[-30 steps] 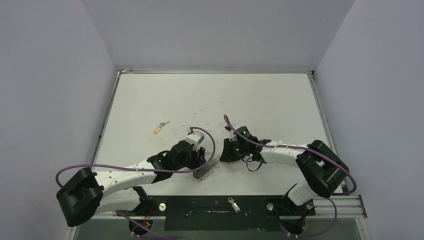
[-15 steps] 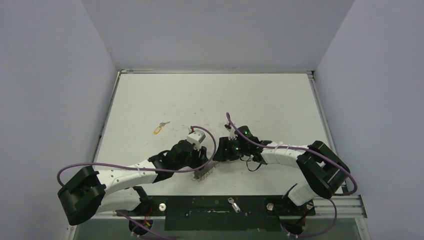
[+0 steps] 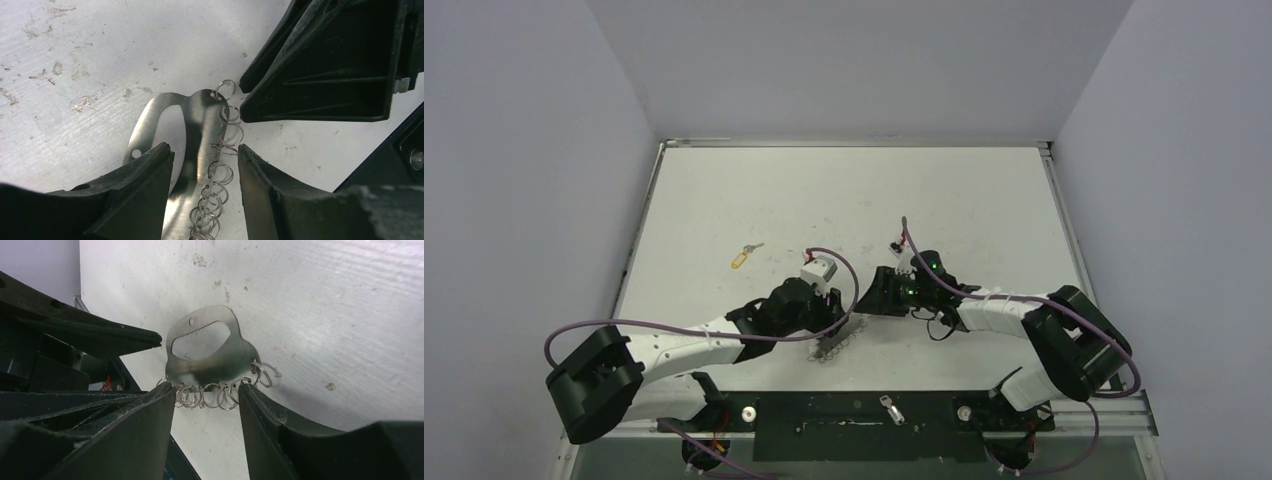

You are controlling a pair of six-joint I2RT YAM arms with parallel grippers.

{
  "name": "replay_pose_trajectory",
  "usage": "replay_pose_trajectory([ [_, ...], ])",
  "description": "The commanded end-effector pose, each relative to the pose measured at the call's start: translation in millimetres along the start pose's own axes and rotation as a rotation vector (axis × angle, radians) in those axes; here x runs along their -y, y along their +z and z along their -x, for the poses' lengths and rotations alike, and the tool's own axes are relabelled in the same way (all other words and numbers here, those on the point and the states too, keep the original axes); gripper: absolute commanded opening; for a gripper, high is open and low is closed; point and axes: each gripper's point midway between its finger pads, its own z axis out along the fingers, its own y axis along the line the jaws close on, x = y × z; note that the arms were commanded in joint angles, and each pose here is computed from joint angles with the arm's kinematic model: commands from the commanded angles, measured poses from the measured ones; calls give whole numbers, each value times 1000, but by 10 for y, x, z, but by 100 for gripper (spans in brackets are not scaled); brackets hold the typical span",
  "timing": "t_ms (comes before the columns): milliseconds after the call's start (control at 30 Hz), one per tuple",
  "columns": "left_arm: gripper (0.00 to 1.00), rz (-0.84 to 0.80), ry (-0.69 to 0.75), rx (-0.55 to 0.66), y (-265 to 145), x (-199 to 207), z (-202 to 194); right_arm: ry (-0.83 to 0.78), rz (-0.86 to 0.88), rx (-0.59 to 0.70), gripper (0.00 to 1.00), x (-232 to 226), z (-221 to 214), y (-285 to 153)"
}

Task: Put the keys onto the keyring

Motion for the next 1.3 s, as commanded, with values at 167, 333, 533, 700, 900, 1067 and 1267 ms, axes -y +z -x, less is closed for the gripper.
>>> replay_pose_trajectory([
  [167,47,-83,-150,48,196,343,301,-89,-98,88,50,113,315,-319],
  [333,46,-92,-226,-14,388,426,294,-110,-159,76,47,266,292,-405],
  [533,40,-77,-298,-122,572,445,142,-116,-194,43,40,394,205,-386],
  [700,36,-14,-339,-174,605,342,6,-109,-203,26,36,452,160,-354],
  [900,30,3,-367,-201,557,293,-102,-110,-209,23,34,469,160,-346],
  [1067,25,-26,-388,-215,572,320,-180,-113,-210,24,33,471,169,-344],
  [1267,25,-9,-410,-234,626,279,-260,-117,-210,28,33,452,177,-364],
])
